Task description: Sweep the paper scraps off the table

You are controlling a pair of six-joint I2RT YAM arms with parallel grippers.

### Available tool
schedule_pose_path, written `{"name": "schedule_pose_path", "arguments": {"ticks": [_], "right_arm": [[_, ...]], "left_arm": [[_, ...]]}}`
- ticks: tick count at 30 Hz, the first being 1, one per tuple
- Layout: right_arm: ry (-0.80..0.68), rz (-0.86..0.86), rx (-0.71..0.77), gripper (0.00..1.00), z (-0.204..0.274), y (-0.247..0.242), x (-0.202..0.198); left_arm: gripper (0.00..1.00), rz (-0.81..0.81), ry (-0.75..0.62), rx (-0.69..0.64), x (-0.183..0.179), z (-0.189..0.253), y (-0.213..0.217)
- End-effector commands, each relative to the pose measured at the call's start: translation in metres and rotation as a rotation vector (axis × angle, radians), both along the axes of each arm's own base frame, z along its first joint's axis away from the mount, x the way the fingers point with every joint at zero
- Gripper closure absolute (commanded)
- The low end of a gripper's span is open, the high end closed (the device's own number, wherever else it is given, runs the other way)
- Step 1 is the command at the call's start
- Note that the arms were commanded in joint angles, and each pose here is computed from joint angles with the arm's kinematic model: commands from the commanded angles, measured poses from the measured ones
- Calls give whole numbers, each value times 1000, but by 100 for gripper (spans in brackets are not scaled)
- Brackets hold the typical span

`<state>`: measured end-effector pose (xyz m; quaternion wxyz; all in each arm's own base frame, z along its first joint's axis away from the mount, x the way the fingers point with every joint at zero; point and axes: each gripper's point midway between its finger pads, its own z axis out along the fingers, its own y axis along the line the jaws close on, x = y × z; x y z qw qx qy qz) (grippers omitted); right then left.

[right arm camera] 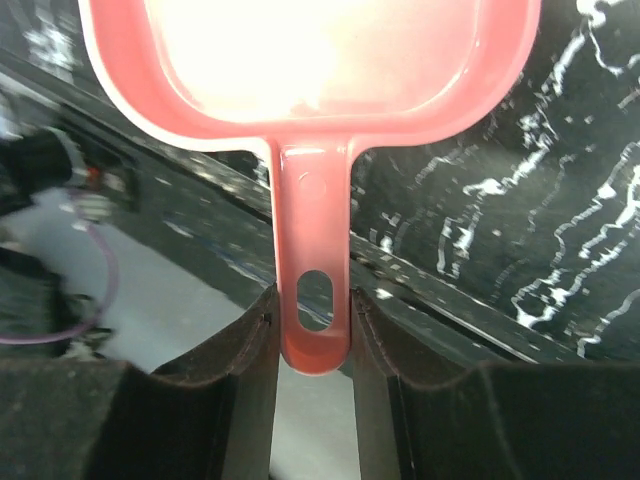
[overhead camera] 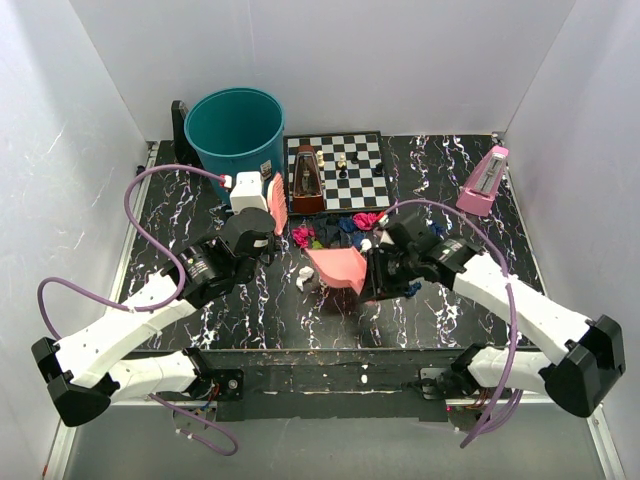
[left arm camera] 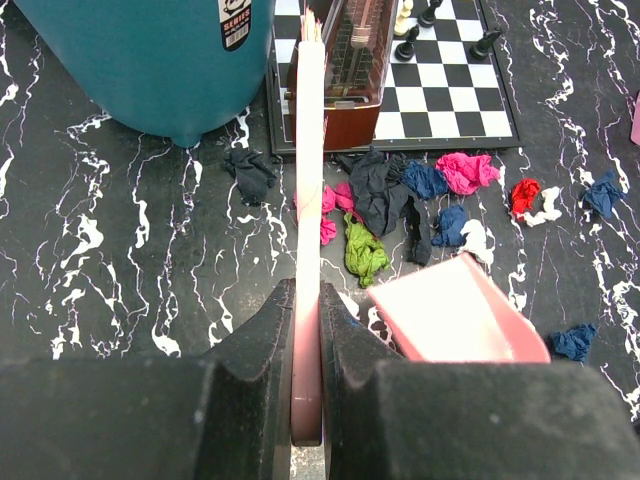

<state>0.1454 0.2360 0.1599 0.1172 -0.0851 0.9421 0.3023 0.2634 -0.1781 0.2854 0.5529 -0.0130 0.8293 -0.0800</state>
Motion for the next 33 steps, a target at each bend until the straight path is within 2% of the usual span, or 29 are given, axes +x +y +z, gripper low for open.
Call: {"name": "schedule_pose_path", "arguments": {"ticks": [1, 5, 9, 11, 12, 15, 18, 23, 33], "right_arm": [[-74, 107, -275, 71, -45, -19, -11], [-160, 115, -451, 71, -77, -28, -12], [-211, 158, -469, 71, -91, -22, -20], [-213, 154, -485, 68, -97, -24, -23], [-213, 152, -491, 62, -100, -24, -22], [-217, 176, -477, 34, -108, -20, -26], [-261, 160, -461, 22, -111, -20, -26], [-362, 79, -404, 18, -109, -26, -18], [-650, 7, -120, 17, -71, -8, -5]], "left_arm": [[100, 5, -16, -34, 2, 10, -3], [100, 5, -16, -31, 1, 8, -2], [100, 2, -19, -32, 0, 10, -1], [100, -6, -16, -39, 0, 10, -3], [100, -7, -14, -40, 0, 10, -4], [100, -16, -5, -44, 1, 9, -8], [100, -29, 6, -47, 1, 7, -13], [100, -36, 11, -52, 1, 6, -15], [100, -63, 12, -66, 0, 12, -20]]}}
